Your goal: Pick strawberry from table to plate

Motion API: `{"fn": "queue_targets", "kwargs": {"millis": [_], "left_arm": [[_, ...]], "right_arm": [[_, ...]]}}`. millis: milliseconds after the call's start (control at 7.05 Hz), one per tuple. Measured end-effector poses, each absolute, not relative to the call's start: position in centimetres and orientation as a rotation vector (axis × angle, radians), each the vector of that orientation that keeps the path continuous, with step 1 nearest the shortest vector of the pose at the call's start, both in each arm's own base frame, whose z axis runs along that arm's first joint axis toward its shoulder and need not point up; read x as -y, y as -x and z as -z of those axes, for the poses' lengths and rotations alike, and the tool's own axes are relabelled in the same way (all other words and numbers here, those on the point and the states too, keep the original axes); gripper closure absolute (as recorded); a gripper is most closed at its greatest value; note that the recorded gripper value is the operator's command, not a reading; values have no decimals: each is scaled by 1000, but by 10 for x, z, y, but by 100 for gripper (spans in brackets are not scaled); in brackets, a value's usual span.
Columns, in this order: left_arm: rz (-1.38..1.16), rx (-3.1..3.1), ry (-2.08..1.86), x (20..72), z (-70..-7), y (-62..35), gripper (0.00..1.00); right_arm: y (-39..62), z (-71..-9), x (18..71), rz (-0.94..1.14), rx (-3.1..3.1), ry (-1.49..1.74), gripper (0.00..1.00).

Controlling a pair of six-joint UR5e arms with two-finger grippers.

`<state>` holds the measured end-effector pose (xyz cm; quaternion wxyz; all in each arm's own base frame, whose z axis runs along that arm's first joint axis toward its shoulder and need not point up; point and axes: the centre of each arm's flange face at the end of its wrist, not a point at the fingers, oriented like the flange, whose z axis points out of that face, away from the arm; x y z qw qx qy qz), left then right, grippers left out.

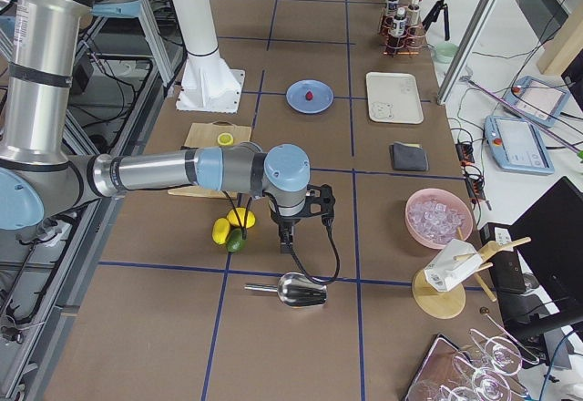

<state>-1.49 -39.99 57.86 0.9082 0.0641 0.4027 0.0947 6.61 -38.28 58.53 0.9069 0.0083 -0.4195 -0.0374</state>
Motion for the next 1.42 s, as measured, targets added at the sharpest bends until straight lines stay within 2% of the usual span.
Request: {"fn": "queue_targets", "kwargs": {"millis": [426, 851, 1419], "left_arm": [[-126, -760, 6, 449, -544, 35, 0], [-262, -736, -40, 448, -565, 66, 0], [-288, -739, -75, 452, -580, 68, 0]], "right_arm": [[-66, -583, 385, 90, 859, -53, 0], [-66, -582, 386, 96, 857, -69, 0], [-56, -574, 396, 92, 852, -118, 0]]}}
